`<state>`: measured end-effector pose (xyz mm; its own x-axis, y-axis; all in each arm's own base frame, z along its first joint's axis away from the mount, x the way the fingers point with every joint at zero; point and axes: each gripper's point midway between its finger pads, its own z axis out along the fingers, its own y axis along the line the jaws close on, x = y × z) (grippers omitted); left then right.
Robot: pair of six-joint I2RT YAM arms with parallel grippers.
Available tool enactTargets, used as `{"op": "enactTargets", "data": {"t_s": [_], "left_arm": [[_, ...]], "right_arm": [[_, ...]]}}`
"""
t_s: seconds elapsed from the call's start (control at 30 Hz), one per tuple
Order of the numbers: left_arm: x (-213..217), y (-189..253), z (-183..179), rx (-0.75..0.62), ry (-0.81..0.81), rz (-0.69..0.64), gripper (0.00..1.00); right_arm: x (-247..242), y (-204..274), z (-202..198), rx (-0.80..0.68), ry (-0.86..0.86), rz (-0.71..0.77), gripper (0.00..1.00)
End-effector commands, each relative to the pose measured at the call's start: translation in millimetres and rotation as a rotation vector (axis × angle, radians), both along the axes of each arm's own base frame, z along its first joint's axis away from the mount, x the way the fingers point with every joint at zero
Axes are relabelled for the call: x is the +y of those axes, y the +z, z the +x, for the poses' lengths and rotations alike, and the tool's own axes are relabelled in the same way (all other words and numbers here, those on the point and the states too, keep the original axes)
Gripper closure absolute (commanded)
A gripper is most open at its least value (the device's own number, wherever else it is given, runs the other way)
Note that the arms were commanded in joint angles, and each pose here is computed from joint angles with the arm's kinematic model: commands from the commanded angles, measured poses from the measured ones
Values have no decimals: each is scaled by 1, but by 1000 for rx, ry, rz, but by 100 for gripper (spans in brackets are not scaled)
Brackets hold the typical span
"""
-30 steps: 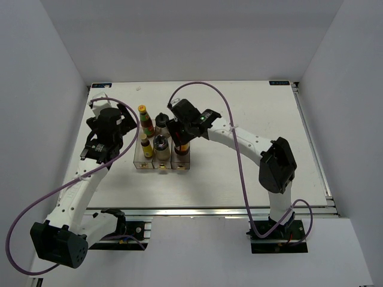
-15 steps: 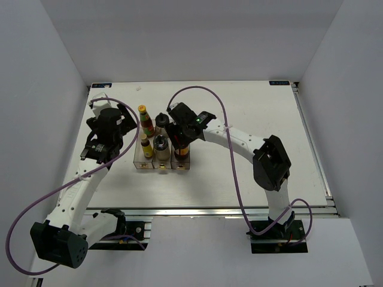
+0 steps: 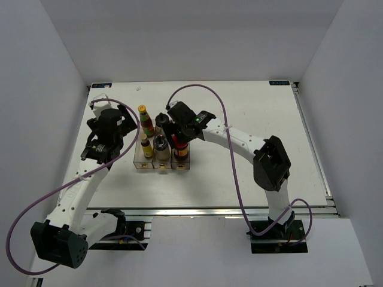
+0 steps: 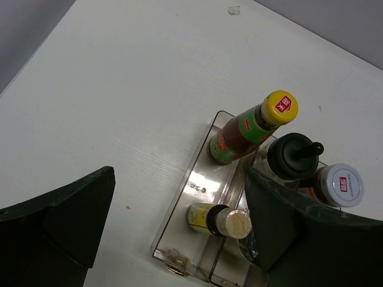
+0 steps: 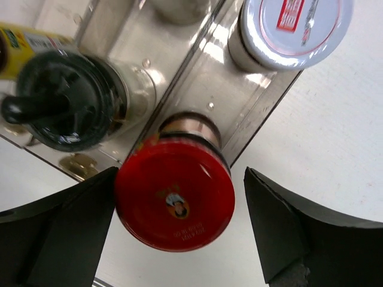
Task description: Organize the condiment bottles
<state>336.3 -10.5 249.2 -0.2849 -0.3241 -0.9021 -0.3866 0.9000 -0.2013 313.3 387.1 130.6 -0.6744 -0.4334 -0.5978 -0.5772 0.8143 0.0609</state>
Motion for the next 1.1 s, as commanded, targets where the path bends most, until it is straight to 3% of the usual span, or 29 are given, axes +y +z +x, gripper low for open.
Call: {"op": "enactTargets", "data": {"t_s": [0.0,0.27,0.4,0.57,0.6,0.63,0.8,1.07], "left_arm": [[6,8,-4,-28,21,1,2],[7,14,-6,-39,26,-3,2],[9,14,-8,-38,38,2,2],[17,8,-9,-23,79,30,2],[19,7,-10,-22,89,32,2],[22,5,-10,-21,101,36,2],[28,-3,1,-22,87,-9,2],[65,-24,7,29,201,-82,2]], "right_arm": [[16,70,16,-144,-24,140,11],[0,121,23,-257,-68,177,11],[-46,146,36,-363,-204,167,11],[-133,105,53,-207,-377,225,11],[-164,119,59,-246,-444,255,11],[-183,94,52,-235,-478,213,11],[-269,91,38,-381,-776,141,11],[-304,71,18,-445,-900,102,11]]}}
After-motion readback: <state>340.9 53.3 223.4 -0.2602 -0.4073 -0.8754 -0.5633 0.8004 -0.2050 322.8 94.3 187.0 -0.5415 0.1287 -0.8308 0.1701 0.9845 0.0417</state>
